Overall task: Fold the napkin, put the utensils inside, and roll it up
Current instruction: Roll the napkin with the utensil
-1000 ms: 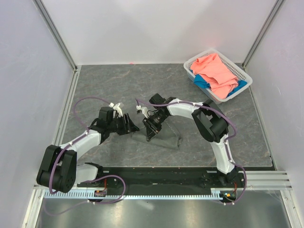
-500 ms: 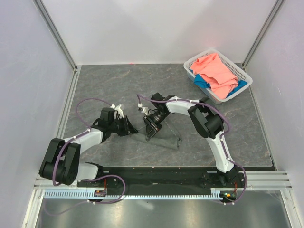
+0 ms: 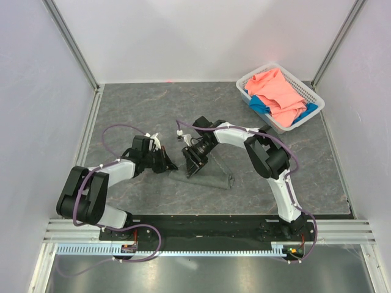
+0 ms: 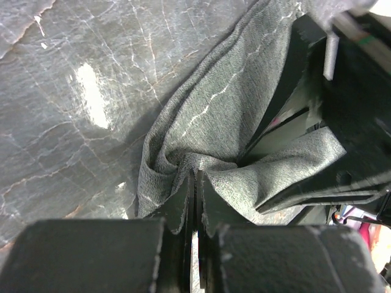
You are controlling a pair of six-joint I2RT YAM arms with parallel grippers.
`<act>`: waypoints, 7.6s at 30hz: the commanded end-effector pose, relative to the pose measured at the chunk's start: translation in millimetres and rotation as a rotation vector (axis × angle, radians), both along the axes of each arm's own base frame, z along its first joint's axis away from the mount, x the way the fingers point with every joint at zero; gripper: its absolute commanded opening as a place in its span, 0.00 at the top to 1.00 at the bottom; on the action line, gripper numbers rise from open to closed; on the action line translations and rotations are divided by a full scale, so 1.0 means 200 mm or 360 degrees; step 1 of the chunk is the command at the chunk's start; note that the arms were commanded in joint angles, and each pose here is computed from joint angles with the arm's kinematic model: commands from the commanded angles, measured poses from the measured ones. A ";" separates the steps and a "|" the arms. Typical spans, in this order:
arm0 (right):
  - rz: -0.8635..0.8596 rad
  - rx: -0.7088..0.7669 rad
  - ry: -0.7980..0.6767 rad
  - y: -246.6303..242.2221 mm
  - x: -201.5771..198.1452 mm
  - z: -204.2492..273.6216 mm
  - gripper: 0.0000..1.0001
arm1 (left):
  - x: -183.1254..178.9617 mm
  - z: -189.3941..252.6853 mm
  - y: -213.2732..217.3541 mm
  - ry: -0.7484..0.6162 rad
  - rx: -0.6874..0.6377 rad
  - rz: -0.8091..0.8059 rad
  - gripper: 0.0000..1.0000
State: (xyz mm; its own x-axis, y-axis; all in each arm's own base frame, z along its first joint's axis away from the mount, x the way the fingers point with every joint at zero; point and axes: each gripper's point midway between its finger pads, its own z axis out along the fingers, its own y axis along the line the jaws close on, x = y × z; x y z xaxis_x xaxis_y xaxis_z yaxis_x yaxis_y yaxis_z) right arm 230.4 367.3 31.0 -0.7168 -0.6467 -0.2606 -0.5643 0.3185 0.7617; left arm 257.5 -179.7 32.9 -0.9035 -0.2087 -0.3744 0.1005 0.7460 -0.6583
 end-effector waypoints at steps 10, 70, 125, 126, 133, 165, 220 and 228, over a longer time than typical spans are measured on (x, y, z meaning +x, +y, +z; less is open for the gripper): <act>-0.0199 0.0067 -0.0994 -0.07 0.25 0.38 0.15 | 0.01 -0.04 -0.01 0.0096 0.0036 -0.0046 0.98; -0.0015 -0.0008 -0.0144 -0.10 -0.03 -0.10 0.72 | 0.06 0.13 0.03 -0.0109 0.0086 0.0029 0.47; -0.0142 -0.0333 -0.1824 -0.16 0.10 0.27 0.23 | 0.05 -0.12 -0.02 0.0311 0.0095 -0.0034 0.98; -0.0103 -0.0332 -0.1805 -0.16 0.08 0.23 0.25 | 0.05 -0.12 -0.02 0.0307 0.0096 -0.0038 0.98; -0.0019 -0.0307 -0.1767 -0.12 0.03 0.17 0.34 | 0.04 -0.12 -0.02 0.0315 0.0099 -0.0040 0.98; 0.0136 -0.0043 -0.0661 -0.11 -0.16 -0.08 0.66 | 0.15 0.12 0.07 -0.0089 0.0191 0.0121 0.42; -0.0140 -0.0208 -0.1210 -0.14 0.07 0.35 0.22 | -0.03 -0.05 0.06 0.0179 0.0149 0.0048 0.98; -0.0169 -0.0328 -0.1504 -0.24 -0.06 0.35 0.15 | -0.02 -0.04 0.04 0.0220 0.0158 0.0015 0.98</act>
State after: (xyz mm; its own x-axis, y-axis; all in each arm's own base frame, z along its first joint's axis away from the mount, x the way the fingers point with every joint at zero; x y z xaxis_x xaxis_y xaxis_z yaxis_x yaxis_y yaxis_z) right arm 204.5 334.5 96.6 -0.3869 -0.6920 -0.6094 -0.9037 0.4160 0.1014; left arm 256.9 -169.5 25.5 -0.9315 -0.2140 -0.2940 0.0030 0.8039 -0.5947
